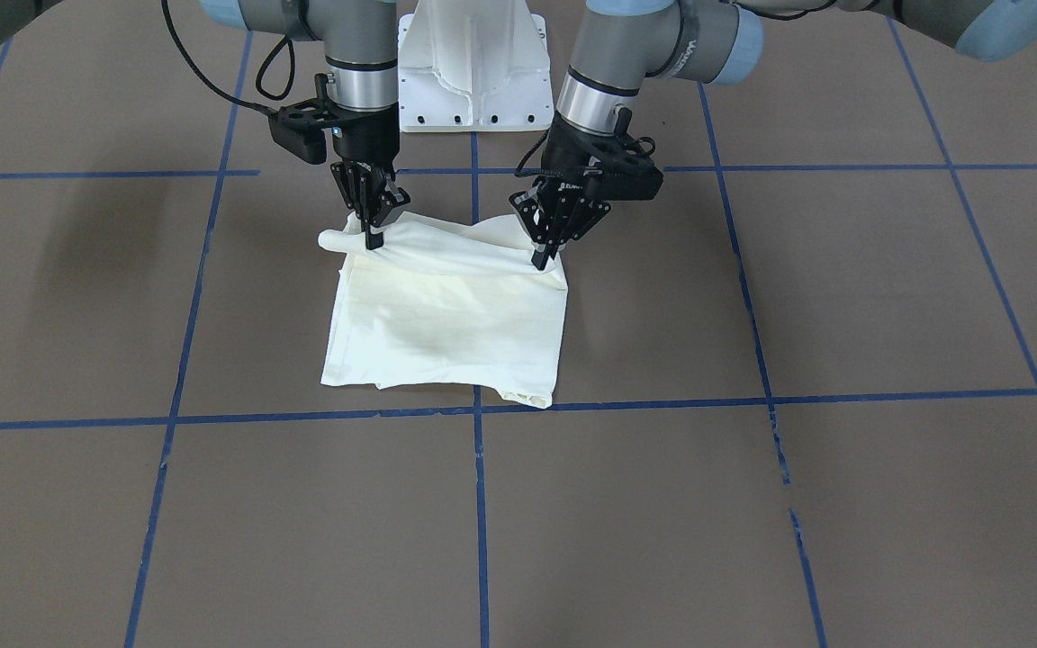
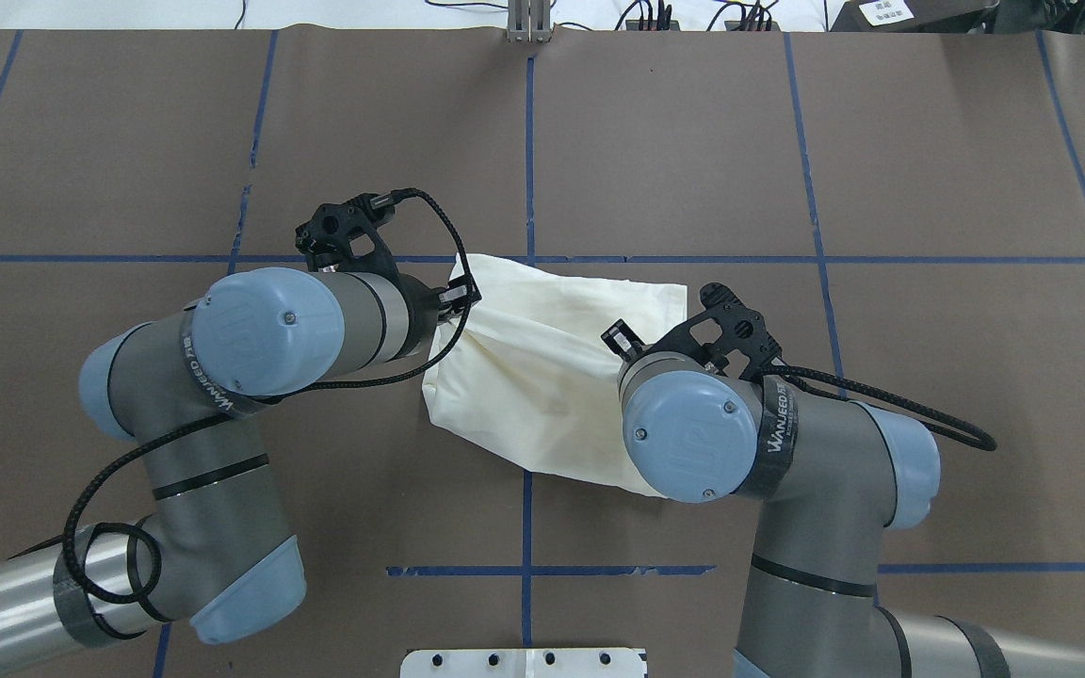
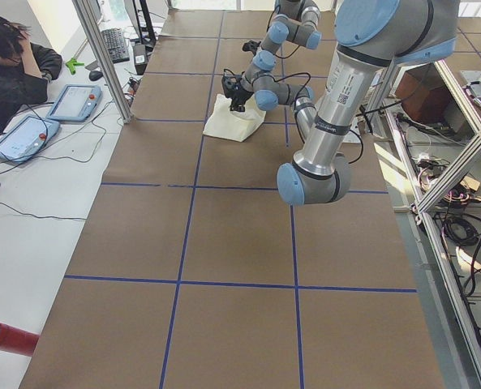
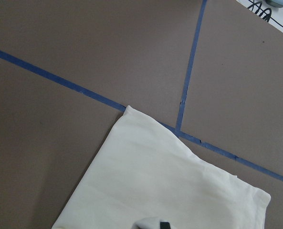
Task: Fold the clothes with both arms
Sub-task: 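Lay the folded edge down on the far half with both grippers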
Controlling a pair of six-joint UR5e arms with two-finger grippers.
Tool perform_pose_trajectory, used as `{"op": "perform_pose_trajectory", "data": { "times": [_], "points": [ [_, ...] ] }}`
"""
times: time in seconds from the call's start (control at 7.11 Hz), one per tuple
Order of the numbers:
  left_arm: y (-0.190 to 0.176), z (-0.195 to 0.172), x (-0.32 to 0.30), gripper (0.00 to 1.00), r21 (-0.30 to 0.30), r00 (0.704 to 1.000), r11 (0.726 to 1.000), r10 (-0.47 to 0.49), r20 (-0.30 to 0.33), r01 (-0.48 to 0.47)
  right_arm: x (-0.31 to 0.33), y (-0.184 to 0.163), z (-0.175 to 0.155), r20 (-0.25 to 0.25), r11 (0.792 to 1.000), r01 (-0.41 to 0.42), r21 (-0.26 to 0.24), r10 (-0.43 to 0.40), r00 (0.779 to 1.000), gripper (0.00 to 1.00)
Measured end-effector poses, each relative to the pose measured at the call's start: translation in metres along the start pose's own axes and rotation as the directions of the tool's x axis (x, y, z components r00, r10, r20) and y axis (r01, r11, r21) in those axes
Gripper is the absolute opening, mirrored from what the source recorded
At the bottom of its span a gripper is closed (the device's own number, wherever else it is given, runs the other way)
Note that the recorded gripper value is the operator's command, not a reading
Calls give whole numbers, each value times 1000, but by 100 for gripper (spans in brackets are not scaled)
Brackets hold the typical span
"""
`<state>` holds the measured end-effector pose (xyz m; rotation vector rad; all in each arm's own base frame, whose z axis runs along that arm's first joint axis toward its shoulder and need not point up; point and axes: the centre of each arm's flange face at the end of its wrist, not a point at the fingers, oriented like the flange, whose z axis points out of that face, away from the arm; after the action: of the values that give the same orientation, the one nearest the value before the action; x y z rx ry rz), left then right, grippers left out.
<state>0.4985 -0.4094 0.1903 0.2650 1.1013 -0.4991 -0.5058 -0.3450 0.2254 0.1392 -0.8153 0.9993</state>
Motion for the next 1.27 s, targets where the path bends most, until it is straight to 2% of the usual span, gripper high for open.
{"op": "perform_pose_trajectory", "data": {
  "times": [0.28,0.7,1.27],
  "points": [
    [-6,22,8,0,13,1000,1000,24,20,-24,-2,-7,19,-20,1000,11,9,-11,1000,0],
    [-12,36,13,0,23,998,999,44,39,-45,-21,-4,54,15,1000,25,0,-25,1000,0],
    [-12,71,11,0,21,995,997,75,68,-77,-23,-6,70,-3,999,49,7,-49,999,0]
  ]
}}
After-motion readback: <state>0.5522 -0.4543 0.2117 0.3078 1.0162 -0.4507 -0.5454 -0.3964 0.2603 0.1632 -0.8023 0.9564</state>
